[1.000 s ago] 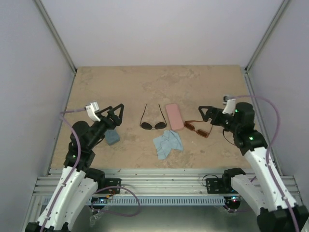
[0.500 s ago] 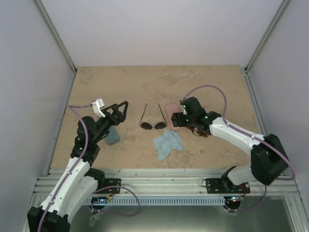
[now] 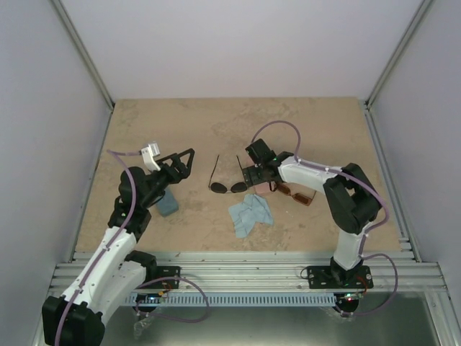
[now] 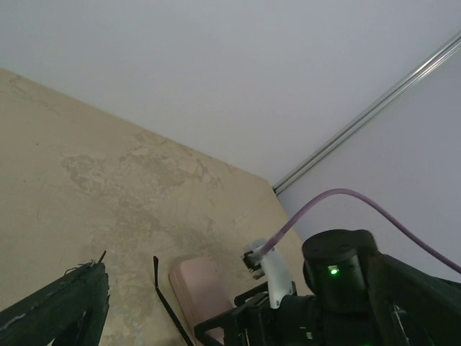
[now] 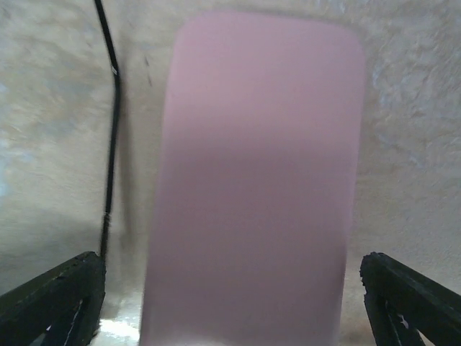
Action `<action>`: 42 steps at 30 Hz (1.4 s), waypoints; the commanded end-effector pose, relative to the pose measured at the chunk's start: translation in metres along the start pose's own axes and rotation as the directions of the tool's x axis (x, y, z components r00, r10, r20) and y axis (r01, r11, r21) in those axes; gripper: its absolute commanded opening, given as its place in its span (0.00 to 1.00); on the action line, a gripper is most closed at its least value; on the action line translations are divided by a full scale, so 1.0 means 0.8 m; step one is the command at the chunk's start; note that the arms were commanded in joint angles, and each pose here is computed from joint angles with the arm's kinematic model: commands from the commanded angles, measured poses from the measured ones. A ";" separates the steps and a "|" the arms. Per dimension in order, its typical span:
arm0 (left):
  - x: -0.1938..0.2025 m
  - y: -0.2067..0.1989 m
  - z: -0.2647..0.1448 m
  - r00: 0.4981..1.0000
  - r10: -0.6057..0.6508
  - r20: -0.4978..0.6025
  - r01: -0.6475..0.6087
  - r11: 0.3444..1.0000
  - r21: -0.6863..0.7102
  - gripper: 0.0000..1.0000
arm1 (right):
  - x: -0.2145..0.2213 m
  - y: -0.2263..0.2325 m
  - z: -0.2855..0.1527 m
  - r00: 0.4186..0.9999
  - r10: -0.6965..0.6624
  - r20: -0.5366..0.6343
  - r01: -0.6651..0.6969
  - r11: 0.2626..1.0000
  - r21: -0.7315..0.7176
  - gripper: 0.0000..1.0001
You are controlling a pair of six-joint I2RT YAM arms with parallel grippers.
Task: Organize the sunglasses
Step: Pick up the sunglasses case from the center of the board.
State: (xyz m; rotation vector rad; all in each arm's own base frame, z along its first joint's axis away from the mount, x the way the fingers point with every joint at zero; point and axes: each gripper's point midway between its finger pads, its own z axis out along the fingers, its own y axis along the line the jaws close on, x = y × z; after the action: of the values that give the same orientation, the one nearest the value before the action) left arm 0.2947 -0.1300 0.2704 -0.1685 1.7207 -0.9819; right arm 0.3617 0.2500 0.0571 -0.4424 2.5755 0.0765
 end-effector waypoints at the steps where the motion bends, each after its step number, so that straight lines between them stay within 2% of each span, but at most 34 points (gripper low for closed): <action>1: -0.016 -0.016 -0.003 0.999 0.037 0.030 -0.038 0.999 0.031 0.99 | 0.011 -0.014 0.013 0.998 -0.040 -0.045 0.044 0.995 0.090 0.96; 10: -0.012 -0.011 0.000 1.000 0.027 0.016 -0.027 0.999 0.022 0.99 | 0.035 -0.014 0.036 0.991 -0.068 -0.115 0.079 0.992 0.097 0.92; 19: 0.008 0.005 0.021 0.996 -0.013 -0.085 0.011 1.000 -0.022 0.99 | 0.045 -0.010 0.051 0.991 -0.027 -0.132 0.036 0.997 0.065 0.81; 25: 0.018 0.017 0.035 0.988 -0.076 -0.133 0.069 0.996 -0.058 0.99 | 0.013 -0.001 0.043 0.998 0.027 -0.053 -0.028 0.999 -0.034 0.74; 30: 0.046 0.030 0.066 0.947 -0.172 -0.273 0.149 0.984 -0.103 0.99 | -0.047 0.009 -0.002 0.989 0.094 0.114 -0.072 0.980 -0.186 0.70; 33: 0.060 0.020 0.086 0.907 -0.217 -0.361 0.211 0.976 -0.058 0.99 | -0.078 0.009 -0.038 0.968 0.155 0.197 -0.097 0.956 -0.276 0.69; 35: 0.063 0.002 0.094 0.893 -0.228 -0.389 0.256 0.966 0.022 0.99 | -0.093 0.015 -0.067 0.953 0.185 0.238 -0.089 0.927 -0.363 0.69; 38: 0.058 -0.023 0.100 0.896 -0.220 -0.385 0.285 0.951 0.119 0.99 | -0.108 0.025 -0.116 0.932 0.231 0.279 -0.059 0.857 -0.511 0.70; 42: 0.051 -0.063 0.101 0.902 -0.181 -0.392 0.295 0.921 0.253 0.99 | -0.119 0.046 -0.184 0.919 0.265 0.292 0.015 0.717 -0.697 0.70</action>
State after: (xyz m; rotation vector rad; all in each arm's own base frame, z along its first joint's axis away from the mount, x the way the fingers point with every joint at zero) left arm 0.3418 -0.2039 0.2192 -0.1684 2.0512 -1.3490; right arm 0.3798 0.2651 0.1705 -0.3338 2.2832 0.7374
